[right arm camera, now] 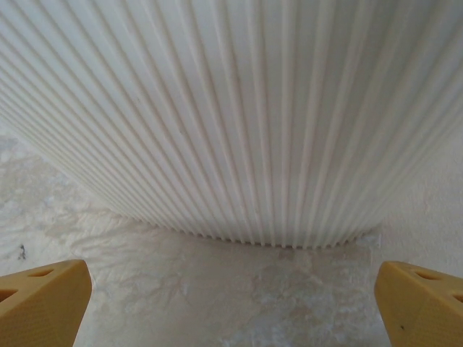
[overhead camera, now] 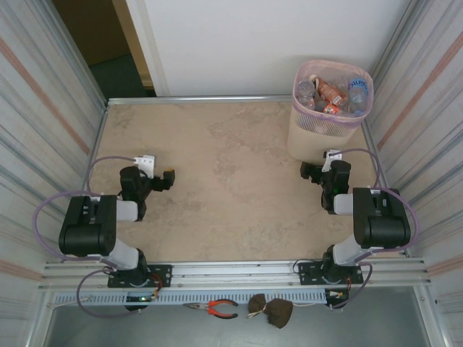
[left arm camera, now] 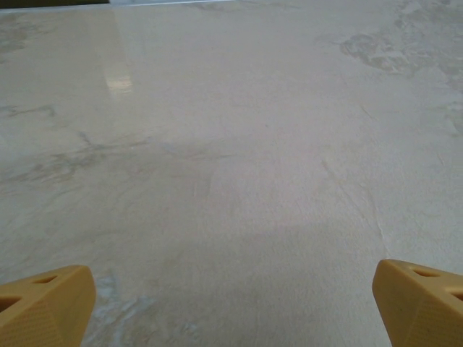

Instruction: Put the plastic bottles in the bin

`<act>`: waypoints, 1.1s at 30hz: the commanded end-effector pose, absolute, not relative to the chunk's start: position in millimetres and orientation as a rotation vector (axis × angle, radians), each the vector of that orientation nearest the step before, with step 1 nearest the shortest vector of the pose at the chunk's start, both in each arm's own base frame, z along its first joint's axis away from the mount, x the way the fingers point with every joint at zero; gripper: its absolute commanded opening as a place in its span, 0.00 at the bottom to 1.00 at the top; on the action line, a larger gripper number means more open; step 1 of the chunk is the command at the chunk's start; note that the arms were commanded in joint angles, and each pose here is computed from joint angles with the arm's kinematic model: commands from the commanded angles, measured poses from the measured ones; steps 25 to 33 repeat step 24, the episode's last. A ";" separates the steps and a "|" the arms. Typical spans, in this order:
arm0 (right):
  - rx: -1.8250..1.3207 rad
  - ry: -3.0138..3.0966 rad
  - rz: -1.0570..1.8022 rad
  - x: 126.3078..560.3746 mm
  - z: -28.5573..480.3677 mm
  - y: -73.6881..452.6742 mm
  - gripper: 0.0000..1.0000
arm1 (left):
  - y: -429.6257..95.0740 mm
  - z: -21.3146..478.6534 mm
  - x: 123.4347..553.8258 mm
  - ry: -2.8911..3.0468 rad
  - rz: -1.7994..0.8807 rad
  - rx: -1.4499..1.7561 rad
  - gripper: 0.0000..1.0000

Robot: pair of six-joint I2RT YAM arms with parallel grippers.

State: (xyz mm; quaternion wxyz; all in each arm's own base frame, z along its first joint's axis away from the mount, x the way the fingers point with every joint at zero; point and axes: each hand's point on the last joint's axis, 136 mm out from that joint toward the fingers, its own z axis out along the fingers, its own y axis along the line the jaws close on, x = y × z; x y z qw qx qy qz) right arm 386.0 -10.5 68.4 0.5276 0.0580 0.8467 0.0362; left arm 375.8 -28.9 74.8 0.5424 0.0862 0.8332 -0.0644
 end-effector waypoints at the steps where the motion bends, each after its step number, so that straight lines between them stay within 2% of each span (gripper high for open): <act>1: 0.121 1.986 0.037 394.6 80.8 -15.2 0.99 | -36.4 94.8 390.0 1.919 -0.183 0.262 0.99; 9: 0.121 1.985 0.037 394.2 80.7 -15.4 0.99 | -25.7 92.1 393.7 1.950 -0.091 0.190 0.99; 33: 0.123 1.985 0.046 394.2 80.5 -15.6 0.99 | -25.7 91.5 393.2 1.953 -0.093 0.186 0.99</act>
